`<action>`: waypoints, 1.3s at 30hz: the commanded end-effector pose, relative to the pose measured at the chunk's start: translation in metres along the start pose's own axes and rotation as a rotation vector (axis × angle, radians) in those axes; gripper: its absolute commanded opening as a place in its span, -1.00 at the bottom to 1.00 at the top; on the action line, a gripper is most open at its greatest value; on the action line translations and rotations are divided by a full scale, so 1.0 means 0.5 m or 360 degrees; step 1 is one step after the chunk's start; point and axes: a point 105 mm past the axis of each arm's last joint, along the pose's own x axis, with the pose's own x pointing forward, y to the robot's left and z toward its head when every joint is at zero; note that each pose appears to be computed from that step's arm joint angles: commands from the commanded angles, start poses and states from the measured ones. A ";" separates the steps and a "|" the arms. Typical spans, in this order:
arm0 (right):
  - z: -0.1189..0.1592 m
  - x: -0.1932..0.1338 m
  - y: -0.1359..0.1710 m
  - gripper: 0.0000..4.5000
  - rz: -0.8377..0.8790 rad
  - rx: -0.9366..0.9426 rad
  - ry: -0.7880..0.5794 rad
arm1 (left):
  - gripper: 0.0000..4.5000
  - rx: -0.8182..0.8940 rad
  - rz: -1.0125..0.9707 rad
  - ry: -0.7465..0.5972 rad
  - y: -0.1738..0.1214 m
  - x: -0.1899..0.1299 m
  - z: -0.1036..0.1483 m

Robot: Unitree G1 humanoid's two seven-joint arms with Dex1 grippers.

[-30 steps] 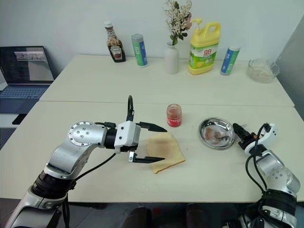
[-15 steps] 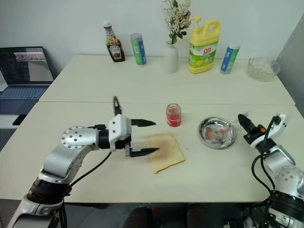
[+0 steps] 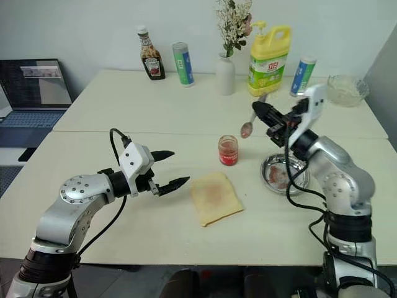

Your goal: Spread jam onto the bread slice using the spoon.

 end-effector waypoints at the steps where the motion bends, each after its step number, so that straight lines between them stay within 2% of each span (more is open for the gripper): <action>1: -0.008 0.053 0.024 -0.99 0.0143 -0.0248 -0.0006 | 1.00 0.0023 -0.0059 -0.0133 -0.021 0.000 0.048; 6: -0.041 0.084 0.017 -0.99 0.0184 -0.0405 0.0018 | 1.00 -0.0051 -0.0186 -0.0107 -0.041 -0.018 0.044; 13: -0.079 0.100 0.009 -0.99 0.0266 -0.0660 0.0111 | 1.00 -0.0023 -0.0156 -0.0083 -0.025 -0.022 0.042; 29: -0.160 0.100 0.011 -0.99 0.0361 -0.0782 0.0322 | 1.00 0.0018 -0.0191 -0.0084 -0.028 -0.008 0.039; 39: -0.184 0.098 0.010 -0.99 0.0325 -0.0490 0.0393 | 1.00 0.0032 -0.0192 -0.0081 -0.031 -0.005 0.034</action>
